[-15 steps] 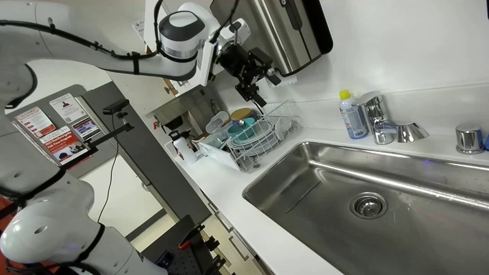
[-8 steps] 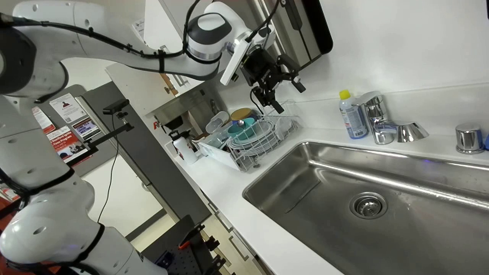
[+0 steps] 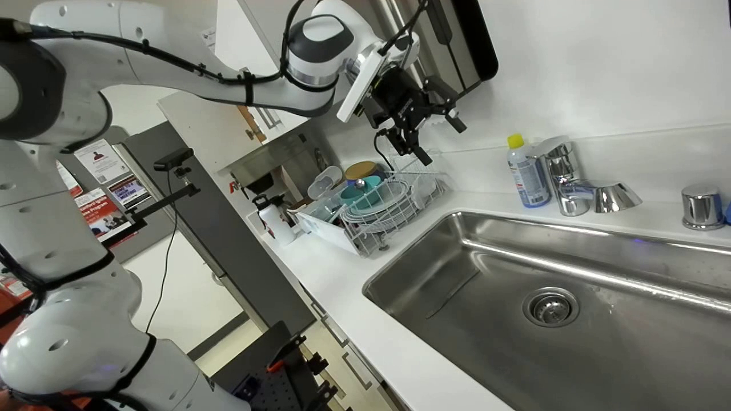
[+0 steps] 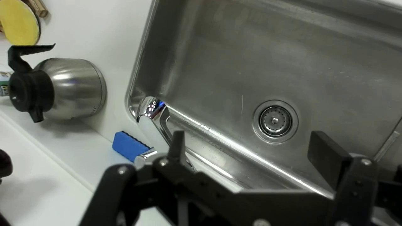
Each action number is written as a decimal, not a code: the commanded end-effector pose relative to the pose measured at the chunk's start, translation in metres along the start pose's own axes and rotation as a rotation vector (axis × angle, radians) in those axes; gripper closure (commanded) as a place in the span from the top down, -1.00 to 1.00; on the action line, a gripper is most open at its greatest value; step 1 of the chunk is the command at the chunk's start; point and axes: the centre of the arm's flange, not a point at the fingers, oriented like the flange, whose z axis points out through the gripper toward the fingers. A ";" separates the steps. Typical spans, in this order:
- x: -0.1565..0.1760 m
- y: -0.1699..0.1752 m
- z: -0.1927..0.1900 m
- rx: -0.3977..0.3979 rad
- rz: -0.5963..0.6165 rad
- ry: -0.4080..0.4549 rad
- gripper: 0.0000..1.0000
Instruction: Move the tap slightly to the left
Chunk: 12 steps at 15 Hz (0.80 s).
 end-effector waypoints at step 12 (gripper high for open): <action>0.069 0.115 0.082 0.211 -0.319 -0.043 1.00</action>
